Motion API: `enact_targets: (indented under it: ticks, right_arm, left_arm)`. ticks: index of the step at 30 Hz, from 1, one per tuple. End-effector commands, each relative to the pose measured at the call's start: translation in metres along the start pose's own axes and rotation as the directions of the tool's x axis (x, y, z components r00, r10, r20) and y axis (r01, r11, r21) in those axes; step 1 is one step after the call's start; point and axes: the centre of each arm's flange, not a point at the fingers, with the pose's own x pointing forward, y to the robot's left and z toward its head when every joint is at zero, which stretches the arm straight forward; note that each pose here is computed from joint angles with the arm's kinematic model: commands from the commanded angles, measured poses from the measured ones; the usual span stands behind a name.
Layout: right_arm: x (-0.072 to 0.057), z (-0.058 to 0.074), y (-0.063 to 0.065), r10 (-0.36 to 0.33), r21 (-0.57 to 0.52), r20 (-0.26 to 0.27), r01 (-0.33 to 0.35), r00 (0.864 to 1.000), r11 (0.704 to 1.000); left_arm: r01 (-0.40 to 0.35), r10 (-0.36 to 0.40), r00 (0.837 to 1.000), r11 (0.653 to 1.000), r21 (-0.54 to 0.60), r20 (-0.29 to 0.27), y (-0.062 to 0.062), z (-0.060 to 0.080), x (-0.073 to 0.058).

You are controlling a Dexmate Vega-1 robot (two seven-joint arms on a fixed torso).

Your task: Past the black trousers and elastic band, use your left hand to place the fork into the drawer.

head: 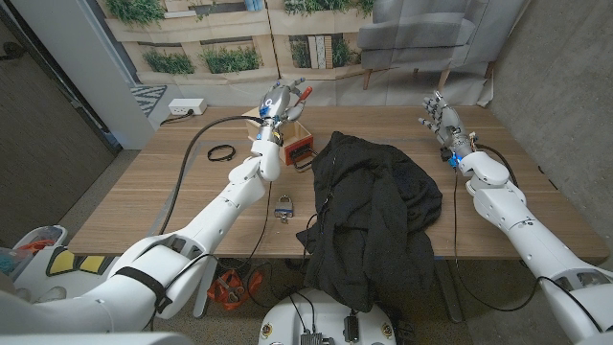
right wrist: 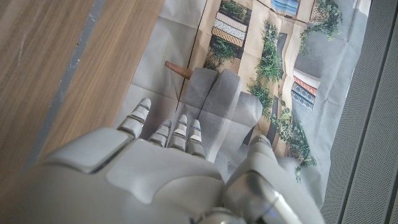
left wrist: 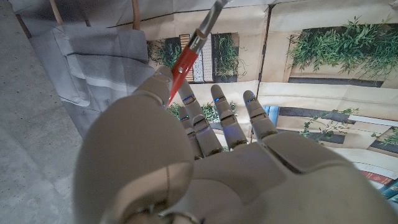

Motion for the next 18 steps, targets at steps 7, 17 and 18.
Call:
enact_targets:
  ticks: [7,17,18]
  right_arm:
    - [-0.0001,-0.0009,-0.0016,-0.005,0.003,-0.003,0.005,1.000,1.000]
    - [-0.0001,-0.0009,0.0007,0.001,-0.002,0.000,-0.001,1.000,1.000]
    - [-0.0001,-0.0008,0.0009,0.000,0.001,0.000,0.000,1.000,1.000]
  left_arm:
    - [0.027,-0.026,1.000,1.000,-0.006,0.010,-0.0075,0.0039,-0.0028]
    - [0.047,-0.047,0.999,0.999,0.001,0.010,-0.0097,0.0001,-0.0090]
    - [0.049,-0.049,0.999,0.999,0.003,0.008,-0.0096,-0.0002,-0.0095]
